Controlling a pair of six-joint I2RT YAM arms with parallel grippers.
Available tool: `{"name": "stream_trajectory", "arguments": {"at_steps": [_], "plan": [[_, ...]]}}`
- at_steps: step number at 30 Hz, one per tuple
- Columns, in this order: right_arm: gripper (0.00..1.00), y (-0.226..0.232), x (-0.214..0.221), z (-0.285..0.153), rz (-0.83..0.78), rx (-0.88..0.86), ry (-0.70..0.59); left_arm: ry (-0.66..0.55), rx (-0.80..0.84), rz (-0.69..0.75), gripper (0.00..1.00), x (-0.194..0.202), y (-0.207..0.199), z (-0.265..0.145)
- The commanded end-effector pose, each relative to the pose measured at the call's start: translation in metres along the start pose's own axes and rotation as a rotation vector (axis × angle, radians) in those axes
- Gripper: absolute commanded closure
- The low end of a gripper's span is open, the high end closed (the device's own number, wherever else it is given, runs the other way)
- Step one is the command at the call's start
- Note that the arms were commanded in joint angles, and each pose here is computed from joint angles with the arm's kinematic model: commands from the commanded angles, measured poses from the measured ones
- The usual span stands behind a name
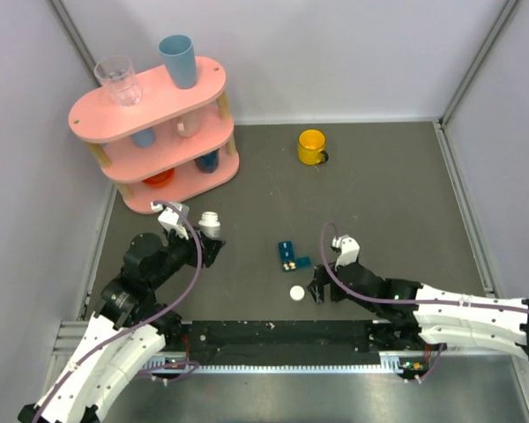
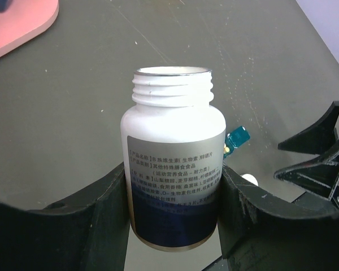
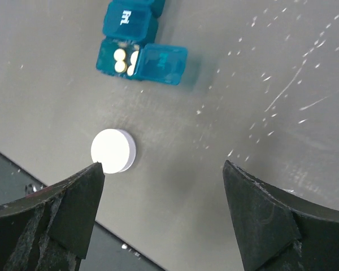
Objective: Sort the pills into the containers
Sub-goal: Pick up the lid of the pill bottle at the center of the board.
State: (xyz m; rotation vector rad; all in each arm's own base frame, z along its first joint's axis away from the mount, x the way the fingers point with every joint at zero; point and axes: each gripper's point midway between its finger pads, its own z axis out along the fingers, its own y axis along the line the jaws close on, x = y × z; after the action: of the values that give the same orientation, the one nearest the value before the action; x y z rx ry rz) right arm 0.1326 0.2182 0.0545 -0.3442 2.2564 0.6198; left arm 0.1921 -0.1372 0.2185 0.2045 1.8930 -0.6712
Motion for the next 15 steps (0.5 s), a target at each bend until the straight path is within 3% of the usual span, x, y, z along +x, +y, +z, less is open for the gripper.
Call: {"name": "stream_trajectory", "arguments": {"at_steps": [1, 4, 15], "plan": [[0.14, 0.010, -0.046, -0.002, 0.028, -0.056, -0.251, -0.046, 0.054, 0.008, 1.00, -0.009, -0.009, -0.001], [0.14, 0.019, -0.044, -0.002, 0.000, -0.131, -0.310, -0.059, 0.072, 0.002, 1.00, -0.009, -0.012, -0.002], [0.14, 0.031, -0.012, 0.008, -0.161, -0.107, -0.343, -0.106, 0.061, -0.018, 1.00, -0.007, -0.007, -0.002]]}}
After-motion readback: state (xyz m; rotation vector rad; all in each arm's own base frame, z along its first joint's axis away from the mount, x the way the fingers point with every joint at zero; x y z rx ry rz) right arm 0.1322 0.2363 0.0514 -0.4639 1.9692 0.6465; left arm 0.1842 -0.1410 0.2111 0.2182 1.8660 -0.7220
